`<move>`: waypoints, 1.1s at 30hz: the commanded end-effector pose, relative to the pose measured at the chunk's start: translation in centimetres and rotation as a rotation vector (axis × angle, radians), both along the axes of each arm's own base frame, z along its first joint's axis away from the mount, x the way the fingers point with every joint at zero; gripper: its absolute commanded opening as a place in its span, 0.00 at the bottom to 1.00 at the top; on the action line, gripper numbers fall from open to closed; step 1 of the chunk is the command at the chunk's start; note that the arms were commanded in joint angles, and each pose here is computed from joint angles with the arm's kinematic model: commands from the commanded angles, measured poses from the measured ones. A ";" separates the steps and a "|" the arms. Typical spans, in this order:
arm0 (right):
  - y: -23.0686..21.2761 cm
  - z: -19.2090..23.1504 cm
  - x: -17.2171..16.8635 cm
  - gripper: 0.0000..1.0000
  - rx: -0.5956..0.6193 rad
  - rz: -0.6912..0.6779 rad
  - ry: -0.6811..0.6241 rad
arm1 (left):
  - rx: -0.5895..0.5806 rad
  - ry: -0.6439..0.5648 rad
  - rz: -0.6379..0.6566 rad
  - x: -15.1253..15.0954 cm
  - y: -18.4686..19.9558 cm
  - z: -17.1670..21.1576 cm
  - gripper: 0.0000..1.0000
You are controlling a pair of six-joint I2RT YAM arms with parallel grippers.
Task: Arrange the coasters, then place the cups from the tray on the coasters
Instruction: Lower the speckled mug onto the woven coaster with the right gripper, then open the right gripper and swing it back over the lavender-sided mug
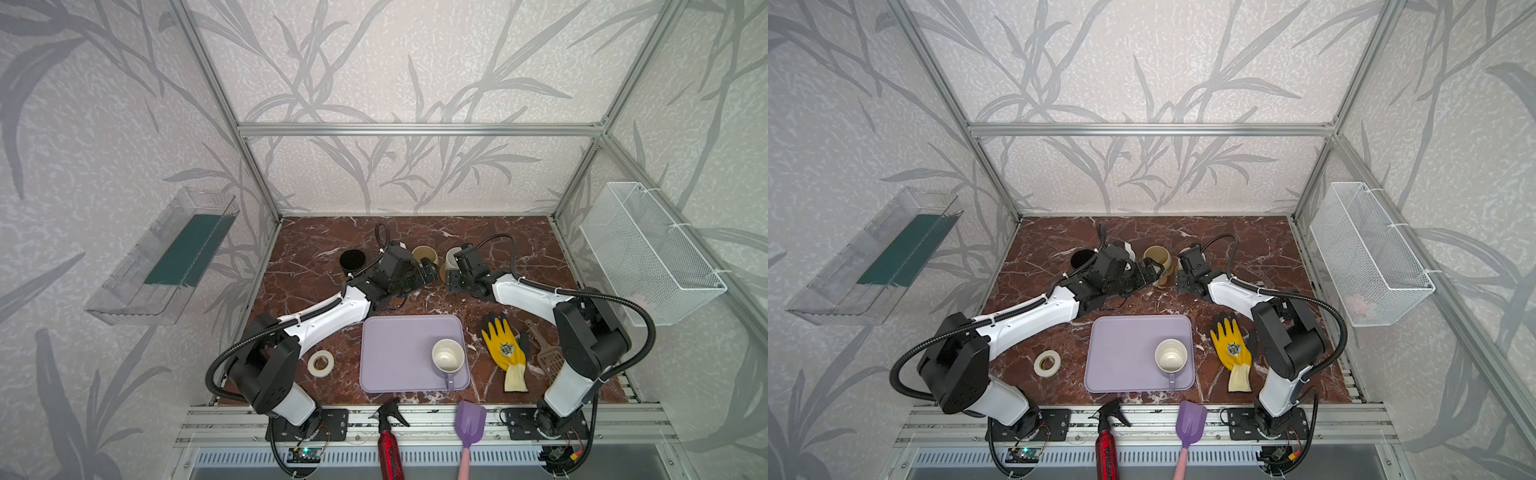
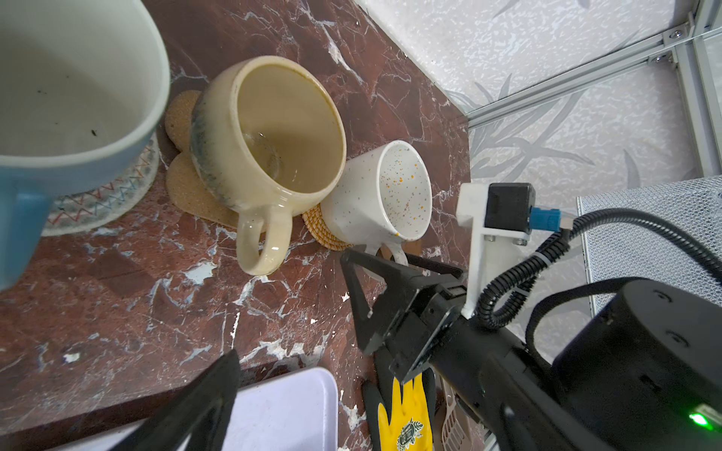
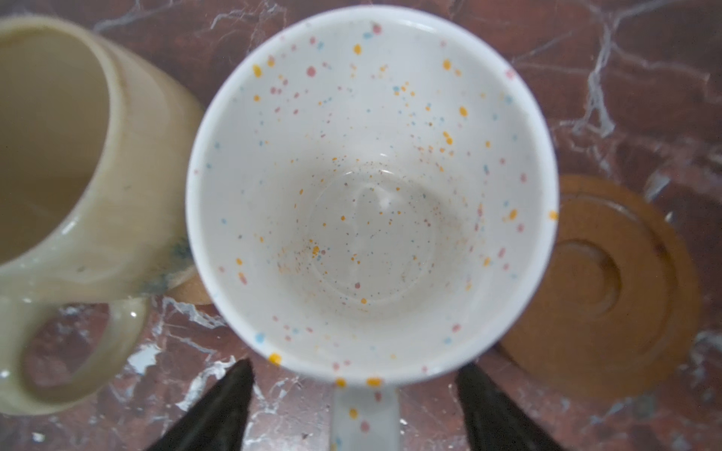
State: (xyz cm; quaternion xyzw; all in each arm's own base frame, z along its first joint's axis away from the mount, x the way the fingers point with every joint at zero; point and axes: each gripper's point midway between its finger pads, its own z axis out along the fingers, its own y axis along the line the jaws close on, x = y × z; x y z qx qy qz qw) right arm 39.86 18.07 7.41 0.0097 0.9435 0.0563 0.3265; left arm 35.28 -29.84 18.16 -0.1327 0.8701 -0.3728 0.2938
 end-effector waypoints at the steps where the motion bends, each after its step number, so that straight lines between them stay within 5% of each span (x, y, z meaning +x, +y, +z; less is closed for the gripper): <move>1: -0.1 2.7 -0.6 0.99 0.024 0.008 -0.051 | -0.017 -0.040 0.026 0.0 0.8 1.5 0.99; 15: -3.9 11.5 -5.9 0.99 -0.011 0.066 -0.307 | -0.029 -0.119 -0.014 -2.7 2.8 4.8 0.99; 18: -5.3 11.8 -7.9 0.99 0.009 0.036 -0.273 | -0.018 -0.123 -0.026 -3.3 3.2 5.2 0.99; 26: -1.7 11.1 -13.7 0.99 0.183 0.328 -0.126 | 0.019 -0.077 -0.076 -5.5 4.2 4.2 0.99; 33: -1.9 7.0 -18.2 0.99 0.156 0.348 0.060 | 0.097 0.018 -0.128 -7.6 5.0 2.1 0.99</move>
